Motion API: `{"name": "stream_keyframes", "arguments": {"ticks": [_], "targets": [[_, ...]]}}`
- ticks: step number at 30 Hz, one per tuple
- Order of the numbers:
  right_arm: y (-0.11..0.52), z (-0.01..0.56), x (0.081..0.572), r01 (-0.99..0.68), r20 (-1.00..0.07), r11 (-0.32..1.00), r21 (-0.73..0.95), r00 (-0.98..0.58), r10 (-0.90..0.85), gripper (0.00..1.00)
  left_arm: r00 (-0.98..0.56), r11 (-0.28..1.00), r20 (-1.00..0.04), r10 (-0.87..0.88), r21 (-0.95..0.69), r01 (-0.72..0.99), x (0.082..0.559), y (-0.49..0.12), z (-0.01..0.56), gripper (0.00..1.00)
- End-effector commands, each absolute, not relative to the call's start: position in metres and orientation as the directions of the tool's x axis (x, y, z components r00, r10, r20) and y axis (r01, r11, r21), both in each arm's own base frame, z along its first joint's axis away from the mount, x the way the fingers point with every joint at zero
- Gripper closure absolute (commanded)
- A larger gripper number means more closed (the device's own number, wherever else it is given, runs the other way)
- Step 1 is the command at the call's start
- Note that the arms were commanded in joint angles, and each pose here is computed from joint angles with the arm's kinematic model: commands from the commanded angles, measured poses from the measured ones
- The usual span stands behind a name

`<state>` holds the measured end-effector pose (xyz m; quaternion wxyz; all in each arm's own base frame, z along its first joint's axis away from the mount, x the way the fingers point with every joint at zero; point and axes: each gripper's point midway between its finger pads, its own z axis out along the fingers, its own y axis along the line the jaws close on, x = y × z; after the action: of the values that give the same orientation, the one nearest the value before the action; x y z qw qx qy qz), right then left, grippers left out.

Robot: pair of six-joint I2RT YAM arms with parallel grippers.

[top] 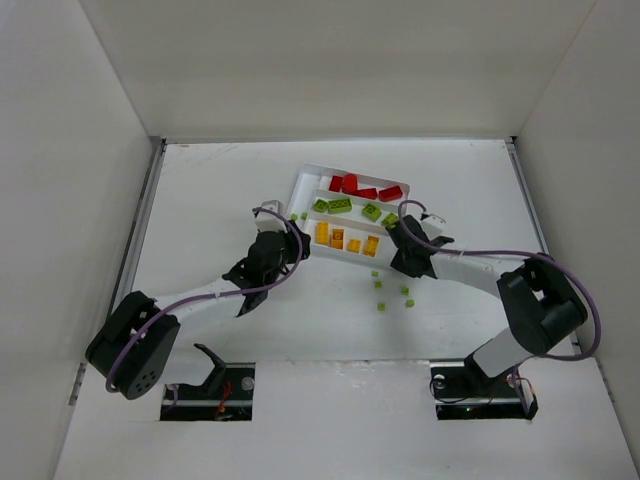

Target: Sort the legos into containers by color

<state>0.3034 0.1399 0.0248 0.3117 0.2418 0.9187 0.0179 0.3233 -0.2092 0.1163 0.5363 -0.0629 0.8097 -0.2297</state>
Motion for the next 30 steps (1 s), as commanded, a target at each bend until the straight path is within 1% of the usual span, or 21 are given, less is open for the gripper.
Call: {"name": "stream_keyframes", "arguments": {"ticks": [1,5,8,11,13,16,20,23,30], "targets": [[0.151,0.031,0.311,0.417,-0.584,0.878,0.237,-0.661,0.471,0.76,-0.377,0.866,-0.841,-0.389,-0.473,0.162,0.327,-0.209,0.132,0.6],[0.152,0.047,0.305,0.391,-0.627,0.891,0.231,-0.64,0.443,0.78,-0.363,0.867,-0.842,-0.4,-0.476,0.15,0.328,-0.203,0.133,0.6],[0.161,0.067,0.296,0.345,-0.64,0.902,0.259,-0.637,0.428,0.78,-0.341,0.861,-0.838,-0.426,-0.491,0.132,0.329,-0.193,0.137,0.6],[0.19,0.094,0.296,0.258,-0.654,0.908,0.33,-0.631,0.418,0.78,-0.295,0.854,-0.832,-0.47,-0.513,0.089,0.331,-0.174,0.142,0.6],[0.222,0.112,0.304,0.177,-0.658,0.911,0.372,-0.643,0.393,0.78,-0.248,0.845,-0.824,-0.509,-0.534,0.038,0.332,-0.152,0.145,0.6],[0.284,0.137,0.328,0.027,-0.683,0.9,0.435,-0.641,0.349,0.77,-0.192,0.82,-0.801,-0.567,-0.57,-0.046,0.334,-0.12,0.144,0.59],[0.349,0.151,0.372,-0.093,-0.707,0.871,0.482,-0.629,0.323,0.77,-0.161,0.778,-0.761,-0.629,-0.615,-0.131,0.337,-0.089,0.133,0.59],[0.383,0.143,0.396,-0.127,-0.702,0.862,0.491,-0.643,0.306,0.77,-0.164,0.757,-0.74,-0.653,-0.635,-0.152,0.338,-0.081,0.128,0.59],[0.42,0.133,0.432,-0.165,-0.726,0.866,0.471,-0.631,0.275,0.77,-0.181,0.755,-0.733,-0.656,-0.634,-0.168,0.341,-0.08,0.12,0.6]]}}
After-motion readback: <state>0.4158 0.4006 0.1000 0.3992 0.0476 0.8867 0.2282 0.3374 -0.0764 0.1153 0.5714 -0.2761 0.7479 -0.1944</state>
